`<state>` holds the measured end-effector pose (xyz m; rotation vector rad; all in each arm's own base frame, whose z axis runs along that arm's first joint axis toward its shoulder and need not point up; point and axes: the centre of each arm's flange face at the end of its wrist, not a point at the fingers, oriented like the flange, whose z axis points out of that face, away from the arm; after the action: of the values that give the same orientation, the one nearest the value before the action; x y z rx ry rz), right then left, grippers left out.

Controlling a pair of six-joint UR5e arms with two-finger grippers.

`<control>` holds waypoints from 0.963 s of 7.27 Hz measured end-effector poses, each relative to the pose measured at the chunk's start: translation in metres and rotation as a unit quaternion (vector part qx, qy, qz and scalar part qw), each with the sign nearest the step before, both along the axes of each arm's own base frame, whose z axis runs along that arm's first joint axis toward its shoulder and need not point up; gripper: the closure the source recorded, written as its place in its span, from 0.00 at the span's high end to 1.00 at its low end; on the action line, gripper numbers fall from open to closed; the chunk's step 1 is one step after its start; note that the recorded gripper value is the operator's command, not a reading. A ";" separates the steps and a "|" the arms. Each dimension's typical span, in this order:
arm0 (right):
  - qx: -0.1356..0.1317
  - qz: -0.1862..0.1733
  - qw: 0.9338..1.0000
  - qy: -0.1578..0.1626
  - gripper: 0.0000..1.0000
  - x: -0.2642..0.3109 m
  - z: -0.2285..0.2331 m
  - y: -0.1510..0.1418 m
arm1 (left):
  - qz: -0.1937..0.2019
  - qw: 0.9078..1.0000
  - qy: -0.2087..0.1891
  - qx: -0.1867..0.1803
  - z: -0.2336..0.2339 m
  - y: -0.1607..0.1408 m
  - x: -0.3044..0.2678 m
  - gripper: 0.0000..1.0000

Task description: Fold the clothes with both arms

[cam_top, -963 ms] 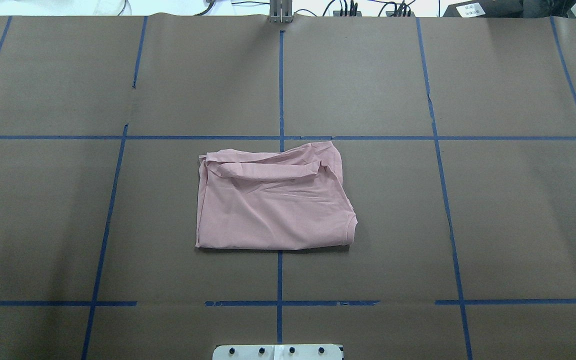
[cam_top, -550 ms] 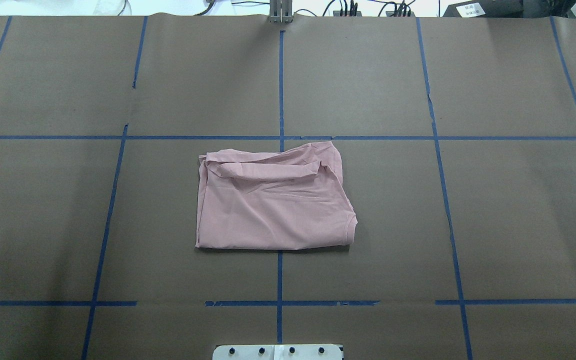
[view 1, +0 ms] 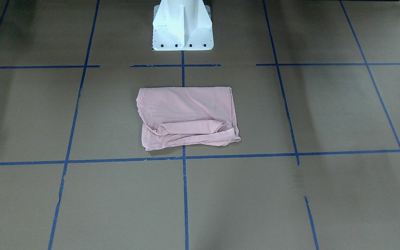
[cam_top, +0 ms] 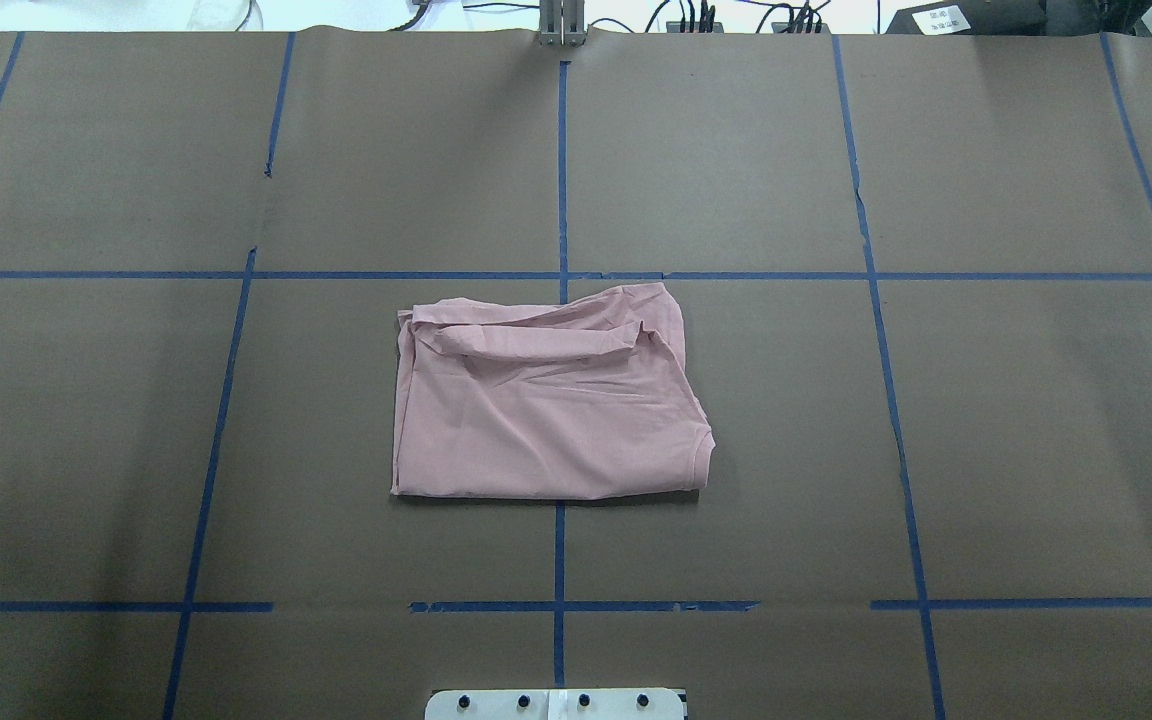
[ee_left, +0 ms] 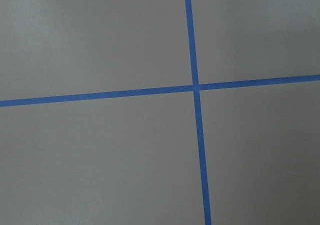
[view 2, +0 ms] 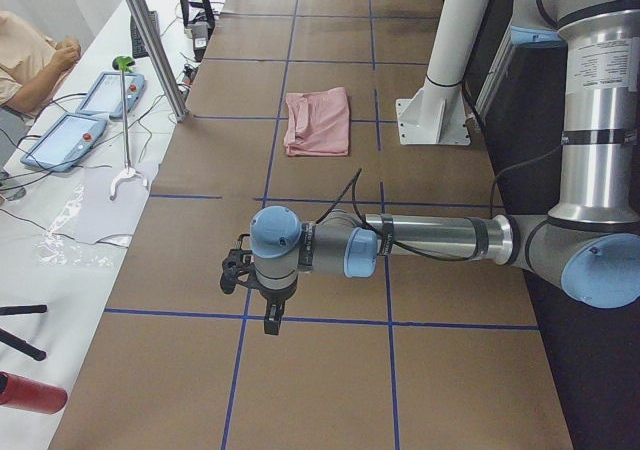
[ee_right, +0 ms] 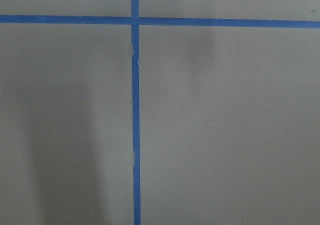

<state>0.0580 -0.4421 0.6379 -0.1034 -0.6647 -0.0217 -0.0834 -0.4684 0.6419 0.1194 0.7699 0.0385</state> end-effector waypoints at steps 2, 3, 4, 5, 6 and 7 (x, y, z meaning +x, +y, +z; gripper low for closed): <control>0.004 0.000 1.000 0.000 1.00 0.000 -0.004 -0.002 | -0.001 1.000 -0.001 -0.007 0.005 0.003 0.000 1.00; 0.006 0.000 1.000 0.000 1.00 0.000 -0.006 -0.002 | -0.001 1.000 -0.001 -0.009 0.007 0.005 0.000 1.00; 0.008 0.000 1.000 -0.001 1.00 -0.001 -0.007 -0.003 | -0.001 1.000 -0.001 -0.011 0.009 0.008 0.000 1.00; 0.010 0.000 1.000 -0.001 1.00 -0.001 -0.009 -0.003 | -0.001 1.000 -0.001 -0.013 0.011 0.010 0.000 1.00; 0.012 0.000 1.000 -0.002 1.00 -0.001 -0.010 -0.004 | -0.001 1.000 -0.001 -0.017 0.015 0.013 0.000 1.00; 0.012 0.000 1.000 -0.002 1.00 -0.001 -0.010 -0.004 | -0.001 1.000 -0.001 -0.021 0.018 0.017 0.000 1.00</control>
<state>0.0571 -0.4458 0.6276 -0.0801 -0.6689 -0.0305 -0.0831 -0.4516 0.6602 0.0798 0.7671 0.0195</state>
